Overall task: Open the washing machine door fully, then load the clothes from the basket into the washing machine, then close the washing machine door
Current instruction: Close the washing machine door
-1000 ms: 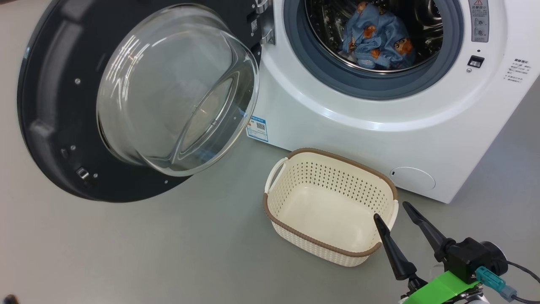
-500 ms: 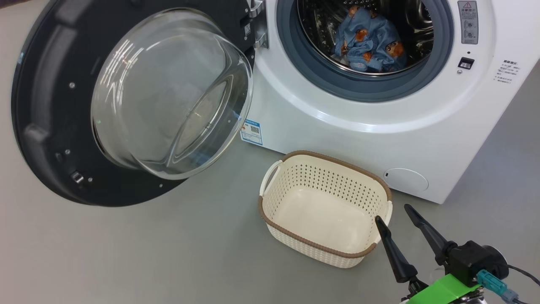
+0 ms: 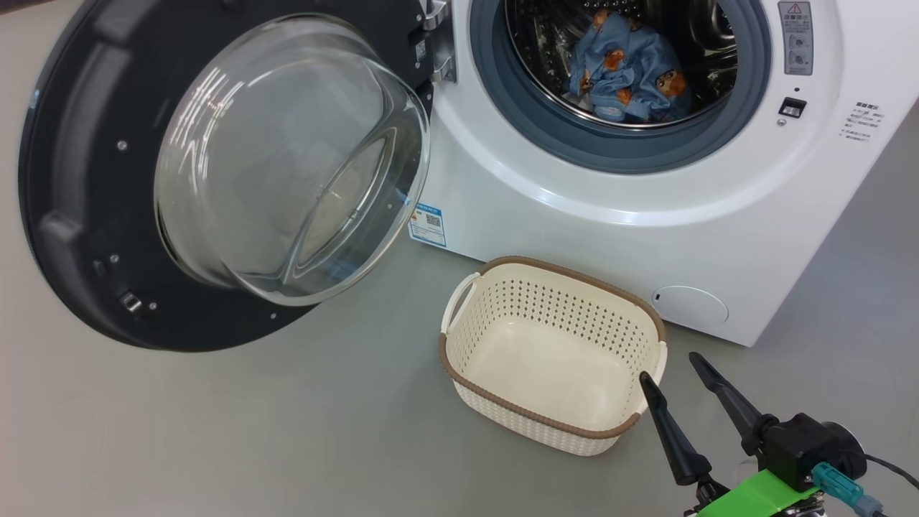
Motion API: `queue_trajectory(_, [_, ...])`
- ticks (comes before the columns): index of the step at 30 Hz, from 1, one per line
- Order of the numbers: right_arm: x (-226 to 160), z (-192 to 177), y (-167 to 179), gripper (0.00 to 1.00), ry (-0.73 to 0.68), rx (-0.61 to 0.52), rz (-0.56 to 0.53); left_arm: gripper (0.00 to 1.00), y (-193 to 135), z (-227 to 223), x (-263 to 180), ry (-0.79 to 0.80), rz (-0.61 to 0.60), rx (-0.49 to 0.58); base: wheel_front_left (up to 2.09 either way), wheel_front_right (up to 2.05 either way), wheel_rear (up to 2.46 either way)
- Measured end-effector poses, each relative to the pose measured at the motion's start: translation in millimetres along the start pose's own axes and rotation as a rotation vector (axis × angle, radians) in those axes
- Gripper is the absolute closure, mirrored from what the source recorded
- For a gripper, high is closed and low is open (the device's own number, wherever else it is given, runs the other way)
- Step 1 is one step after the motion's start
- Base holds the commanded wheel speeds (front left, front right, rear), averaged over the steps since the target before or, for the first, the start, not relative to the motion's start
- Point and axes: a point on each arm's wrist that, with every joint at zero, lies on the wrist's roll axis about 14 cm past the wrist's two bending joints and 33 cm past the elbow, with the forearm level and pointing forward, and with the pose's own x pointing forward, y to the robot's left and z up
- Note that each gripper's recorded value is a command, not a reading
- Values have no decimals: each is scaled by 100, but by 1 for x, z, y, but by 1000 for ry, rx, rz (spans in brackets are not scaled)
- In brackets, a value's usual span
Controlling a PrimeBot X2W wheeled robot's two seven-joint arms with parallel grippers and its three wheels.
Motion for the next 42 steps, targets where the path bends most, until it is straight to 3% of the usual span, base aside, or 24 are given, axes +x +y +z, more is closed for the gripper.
queue_trajectory(7, [-5, 1, -5, 0, 0, -3, -18, 100, -15, 6, 24, 5, 18, -118, 0, 0, 0])
queue_trajectory(12, [-9, 1, -10, 0, 2, -7, -33, 100, -22, 3, 38, 17, 37, -147, 0, 0, 0])
queue_trajectory(19, [-15, -4, -19, 0, 17, -11, -53, 100, -56, -26, 61, 103, 15, -195, 0, 0, 0])
queue_trajectory(30, [-27, -12, -37, 0, 39, -9, -106, 100, -109, -84, 81, 278, -26, -223, 0, 0, 0])
queue_trajectory(42, [-35, -17, -57, 0, 49, -9, -160, 100, -132, -141, 88, 405, -26, -176, 0, 0, 0])
